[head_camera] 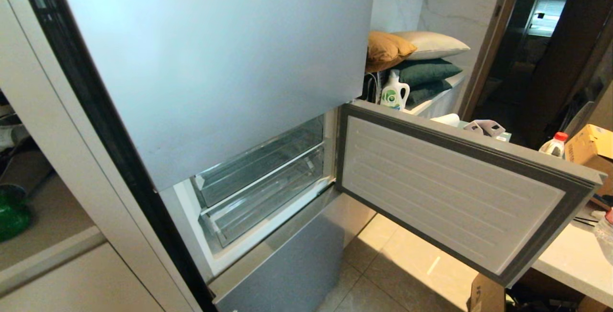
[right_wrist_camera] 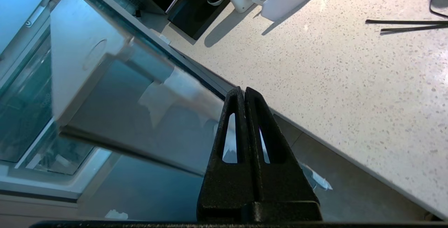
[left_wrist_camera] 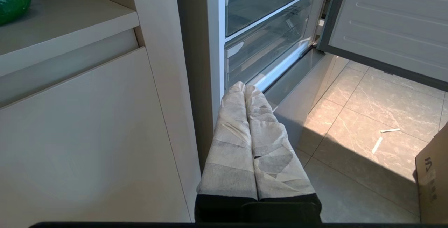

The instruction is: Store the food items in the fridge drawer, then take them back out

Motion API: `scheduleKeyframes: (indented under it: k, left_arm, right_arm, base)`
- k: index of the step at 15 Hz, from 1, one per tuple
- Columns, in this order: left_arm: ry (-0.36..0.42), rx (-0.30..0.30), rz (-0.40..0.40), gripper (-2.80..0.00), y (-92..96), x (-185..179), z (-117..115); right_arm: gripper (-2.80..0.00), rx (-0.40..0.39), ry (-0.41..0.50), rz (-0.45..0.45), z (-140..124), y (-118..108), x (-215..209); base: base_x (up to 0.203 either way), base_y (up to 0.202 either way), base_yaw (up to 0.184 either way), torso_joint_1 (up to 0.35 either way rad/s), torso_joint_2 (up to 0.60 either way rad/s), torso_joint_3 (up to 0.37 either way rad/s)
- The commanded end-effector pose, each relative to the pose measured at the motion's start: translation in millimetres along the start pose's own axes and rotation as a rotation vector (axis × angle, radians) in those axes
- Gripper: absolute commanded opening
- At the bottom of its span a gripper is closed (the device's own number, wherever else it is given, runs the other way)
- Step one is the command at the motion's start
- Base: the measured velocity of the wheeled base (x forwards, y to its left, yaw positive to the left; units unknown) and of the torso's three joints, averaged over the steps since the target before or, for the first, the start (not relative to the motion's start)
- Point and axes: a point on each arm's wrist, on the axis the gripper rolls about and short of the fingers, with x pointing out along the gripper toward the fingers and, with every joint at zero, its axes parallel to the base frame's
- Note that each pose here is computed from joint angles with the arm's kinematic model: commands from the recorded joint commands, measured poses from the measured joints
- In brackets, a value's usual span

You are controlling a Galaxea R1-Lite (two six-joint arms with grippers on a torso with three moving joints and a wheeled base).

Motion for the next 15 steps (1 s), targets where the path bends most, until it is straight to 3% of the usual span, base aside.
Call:
scheduleKeyframes:
  k: [1,4,15]
  left_arm:
    - [0.011,0.000,0.000,-2.80,0.0,1,-3]
    - [0.011,0.000,0.000,-2.80,0.0,1,-3]
    - [0.011,0.000,0.000,-2.80,0.0,1,-3]
  right_arm:
    - [-2.80,0.008,0.013,0.015,-3,-9,10]
    - [-2.80,0.002,0.019,0.027,-2,-15,19]
    - [-2.80,-0.015,0.054,0.086,-6,12,32]
  base:
    - [0.000,0.000,0.000,0.000,0.00,0.000]
    - [0.000,0.000,0.000,0.000,0.00,0.000]
    - [0.000,0.000,0.000,0.000,0.00,0.000]
